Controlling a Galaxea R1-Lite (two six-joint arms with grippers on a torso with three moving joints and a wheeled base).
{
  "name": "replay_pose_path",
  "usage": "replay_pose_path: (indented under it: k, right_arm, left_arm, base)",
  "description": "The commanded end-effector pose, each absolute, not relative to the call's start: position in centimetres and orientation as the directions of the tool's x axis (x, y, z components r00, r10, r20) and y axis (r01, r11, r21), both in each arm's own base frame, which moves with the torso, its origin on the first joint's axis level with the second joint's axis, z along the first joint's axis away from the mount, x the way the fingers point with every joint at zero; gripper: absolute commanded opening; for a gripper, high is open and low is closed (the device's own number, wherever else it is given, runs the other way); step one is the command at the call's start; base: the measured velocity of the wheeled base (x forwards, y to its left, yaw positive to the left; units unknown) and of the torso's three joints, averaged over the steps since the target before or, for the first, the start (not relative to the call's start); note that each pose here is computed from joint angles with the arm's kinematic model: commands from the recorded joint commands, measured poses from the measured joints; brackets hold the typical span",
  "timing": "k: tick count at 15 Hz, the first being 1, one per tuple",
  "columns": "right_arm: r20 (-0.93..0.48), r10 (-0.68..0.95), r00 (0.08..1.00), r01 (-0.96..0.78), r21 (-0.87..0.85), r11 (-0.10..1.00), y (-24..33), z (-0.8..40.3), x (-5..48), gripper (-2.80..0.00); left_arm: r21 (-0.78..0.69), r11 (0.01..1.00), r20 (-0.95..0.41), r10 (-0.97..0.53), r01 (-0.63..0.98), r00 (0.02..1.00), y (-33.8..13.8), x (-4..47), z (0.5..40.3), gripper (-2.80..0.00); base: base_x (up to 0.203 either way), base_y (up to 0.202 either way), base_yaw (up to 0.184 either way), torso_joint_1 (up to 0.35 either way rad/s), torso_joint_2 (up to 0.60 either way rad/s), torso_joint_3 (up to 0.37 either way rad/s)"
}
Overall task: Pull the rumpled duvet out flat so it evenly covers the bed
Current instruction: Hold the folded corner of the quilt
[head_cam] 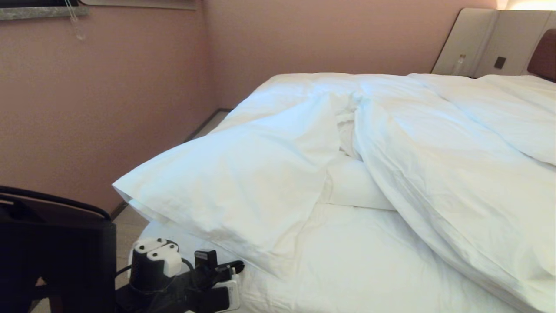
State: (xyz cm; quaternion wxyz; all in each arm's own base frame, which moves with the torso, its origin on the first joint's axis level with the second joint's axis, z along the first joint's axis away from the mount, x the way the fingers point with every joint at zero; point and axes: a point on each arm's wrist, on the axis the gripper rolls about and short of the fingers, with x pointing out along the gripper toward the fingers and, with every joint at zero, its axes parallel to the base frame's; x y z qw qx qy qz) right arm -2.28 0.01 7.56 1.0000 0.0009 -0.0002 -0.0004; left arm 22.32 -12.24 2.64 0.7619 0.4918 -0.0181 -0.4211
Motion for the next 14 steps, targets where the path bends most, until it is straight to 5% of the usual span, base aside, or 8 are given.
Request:
replay_pose_path:
  k: [1, 6, 7, 14]
  right_arm:
    - [0.002, 0.0, 1.0, 0.0, 0.002, 1.0, 0.0, 7.6, -2.3, -2.8]
    - [0.002, 0.0, 1.0, 0.0, 0.002, 1.0, 0.0, 7.6, -2.3, -2.8]
    - [0.002, 0.0, 1.0, 0.0, 0.002, 1.0, 0.0, 7.6, -2.3, -2.8]
    - [0.0, -0.002, 1.0, 0.002, 0.002, 1.0, 0.0, 7.5, -2.3, -2.8]
  left_arm:
    - [0.786, 0.169, -0.352, -0.67, 0.595, 0.654, -12.5, 22.6, 2.8, -2.8]
    - [0.793, 0.19, -0.334, -0.659, 0.579, 0.674, -12.0, 21.6, 3.9, -2.8]
    - [0.793, 0.19, -0.342, -0.647, 0.578, 0.682, -12.0, 21.4, 3.9, 0.0]
    - [0.8, 0.195, -0.346, -0.622, 0.567, 0.702, -12.9, 22.4, 3.1, 0.0]
  base:
    - [0.0, 0.0, 0.0, 0.0, 0.0, 0.0]
    - [0.0, 0.0, 0.0, 0.0, 0.0, 0.0]
    - [0.0, 0.0, 0.0, 0.0, 0.0, 0.0]
    - [0.0, 0.0, 0.0, 0.0, 0.0, 0.0]
